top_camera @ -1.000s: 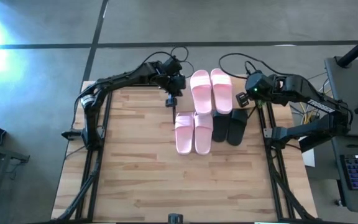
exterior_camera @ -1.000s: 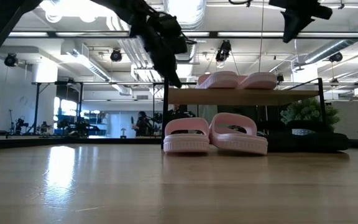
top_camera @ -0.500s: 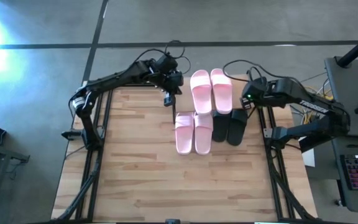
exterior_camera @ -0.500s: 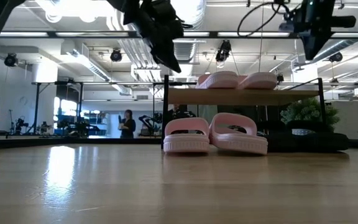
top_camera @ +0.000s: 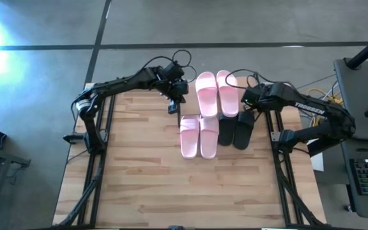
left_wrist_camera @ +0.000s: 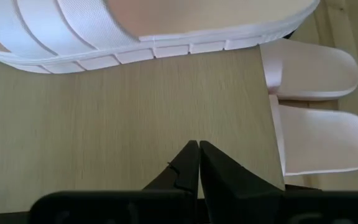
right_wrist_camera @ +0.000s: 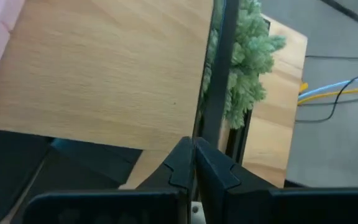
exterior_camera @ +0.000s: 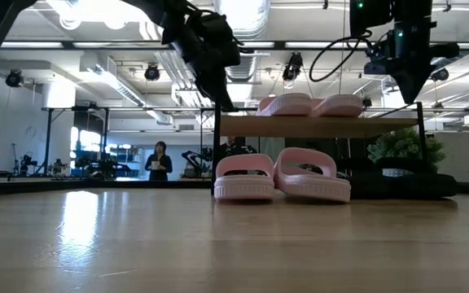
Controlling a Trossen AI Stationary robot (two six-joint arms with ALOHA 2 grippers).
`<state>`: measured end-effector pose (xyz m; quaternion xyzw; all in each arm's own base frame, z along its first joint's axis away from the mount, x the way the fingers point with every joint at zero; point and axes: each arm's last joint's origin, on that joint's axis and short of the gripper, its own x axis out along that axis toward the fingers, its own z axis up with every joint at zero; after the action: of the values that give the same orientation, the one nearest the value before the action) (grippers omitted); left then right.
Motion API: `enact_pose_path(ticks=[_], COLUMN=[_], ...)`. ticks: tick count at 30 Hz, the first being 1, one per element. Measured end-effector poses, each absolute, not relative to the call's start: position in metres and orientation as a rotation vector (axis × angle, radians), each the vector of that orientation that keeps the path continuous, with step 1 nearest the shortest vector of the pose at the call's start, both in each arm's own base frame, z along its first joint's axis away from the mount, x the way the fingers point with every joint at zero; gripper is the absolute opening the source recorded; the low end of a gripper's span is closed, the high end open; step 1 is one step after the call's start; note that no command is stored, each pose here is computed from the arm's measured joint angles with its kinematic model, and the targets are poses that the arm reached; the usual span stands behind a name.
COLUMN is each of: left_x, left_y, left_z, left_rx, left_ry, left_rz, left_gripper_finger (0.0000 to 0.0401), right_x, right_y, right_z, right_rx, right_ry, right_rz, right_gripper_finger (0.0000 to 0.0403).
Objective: Pick and place slides into the shelf
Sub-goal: Adjust the shelf
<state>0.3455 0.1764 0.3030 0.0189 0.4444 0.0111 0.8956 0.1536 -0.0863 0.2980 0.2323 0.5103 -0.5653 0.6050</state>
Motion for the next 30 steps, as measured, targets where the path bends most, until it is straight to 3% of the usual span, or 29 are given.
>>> enact_pose_path(ticks=[8,19,30], left_x=[0.342,0.338,0.333], left_y=[0.175,0.175,0.175], left_z=[0.3,0.3,0.306], left_rx=[0.042,0.048,0.061], left_ry=[0.94,0.99,0.989], left_rz=[0.038,0.072,0.093], left_gripper_finger=[0.0,0.0,0.0], right_x=[0.152,0.14,0.13], right_y=[-0.085,-0.086,-0.089], right_z=[0.293,0.332,0.33], right_rx=[0.539,0.492,0.582], right_ry=[1.181,1.021,1.079], right_rz=[-1.303,-1.344,-1.355], right_gripper_finger=[0.0008,0.001,0.008])
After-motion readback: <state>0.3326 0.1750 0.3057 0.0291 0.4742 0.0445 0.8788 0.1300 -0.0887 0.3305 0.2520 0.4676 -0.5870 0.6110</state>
